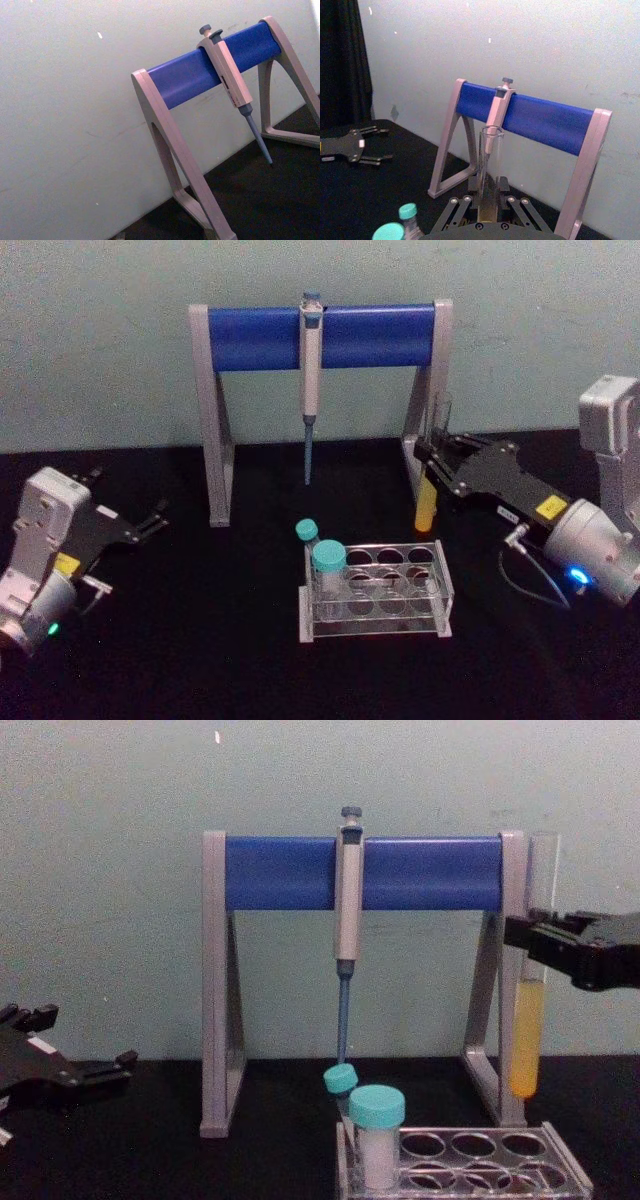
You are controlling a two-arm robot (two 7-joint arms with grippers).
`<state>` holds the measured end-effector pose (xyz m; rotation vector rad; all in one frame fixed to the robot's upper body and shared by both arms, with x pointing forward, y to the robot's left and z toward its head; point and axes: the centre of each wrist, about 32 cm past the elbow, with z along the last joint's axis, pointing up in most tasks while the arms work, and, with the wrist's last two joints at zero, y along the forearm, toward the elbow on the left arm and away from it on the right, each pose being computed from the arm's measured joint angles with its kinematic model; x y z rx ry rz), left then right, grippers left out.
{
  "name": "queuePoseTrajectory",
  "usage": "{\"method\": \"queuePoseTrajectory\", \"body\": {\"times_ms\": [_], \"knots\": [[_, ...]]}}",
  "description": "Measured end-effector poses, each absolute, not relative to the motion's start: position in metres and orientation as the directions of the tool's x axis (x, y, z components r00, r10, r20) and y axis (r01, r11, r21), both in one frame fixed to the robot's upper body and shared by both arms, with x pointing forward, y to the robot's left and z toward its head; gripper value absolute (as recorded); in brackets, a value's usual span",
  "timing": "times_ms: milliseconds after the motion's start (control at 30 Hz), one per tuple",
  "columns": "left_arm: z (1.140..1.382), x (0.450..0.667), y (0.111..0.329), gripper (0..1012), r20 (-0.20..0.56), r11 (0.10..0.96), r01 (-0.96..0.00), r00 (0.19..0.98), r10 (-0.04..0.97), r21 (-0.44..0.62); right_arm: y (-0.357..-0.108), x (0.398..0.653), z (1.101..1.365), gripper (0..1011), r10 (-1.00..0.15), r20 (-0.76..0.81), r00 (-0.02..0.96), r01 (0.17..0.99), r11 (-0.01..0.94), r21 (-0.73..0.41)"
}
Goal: Pick up the test tube from the test tube rack, shake it, then place it back into the test tube rack.
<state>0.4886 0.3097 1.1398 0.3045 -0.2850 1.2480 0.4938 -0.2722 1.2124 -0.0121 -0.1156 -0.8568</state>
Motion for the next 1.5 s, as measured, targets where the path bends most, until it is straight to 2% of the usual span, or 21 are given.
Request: {"method": "queuePoseTrajectory", "body": {"times_ms": [200,433,733,1133,1500], "knots": [[1.14,0.489,0.31,1010,0.374,0.287,-0.955,0.292,0.88,0.07,-0.271,0.479,1.212,238,-0.734,0.097,0.672,0.736,0.677,0.019],[1.14,0.489,0.31,1010,0.374,0.287,-0.955,0.292,0.88,0.07,-0.26,0.475,1.21,238,-0.688,0.075,0.722,0.689,0.725,0.018],[1.14,0.489,0.31,1010,0.374,0.287,-0.955,0.292,0.88,0.07,-0.247,0.494,1.208,238,-0.659,0.07,0.749,0.659,0.752,0.036],[1.14,0.489,0.31,1010,0.374,0.287,-0.955,0.292,0.88,0.07,-0.247,0.52,1.209,238,-0.682,0.089,0.726,0.681,0.731,0.049],[1.14,0.489,0.31,1010,0.374,0.287,-0.955,0.292,0.88,0.07,-0.257,0.522,1.212,238,-0.716,0.099,0.691,0.715,0.697,0.056]]}}
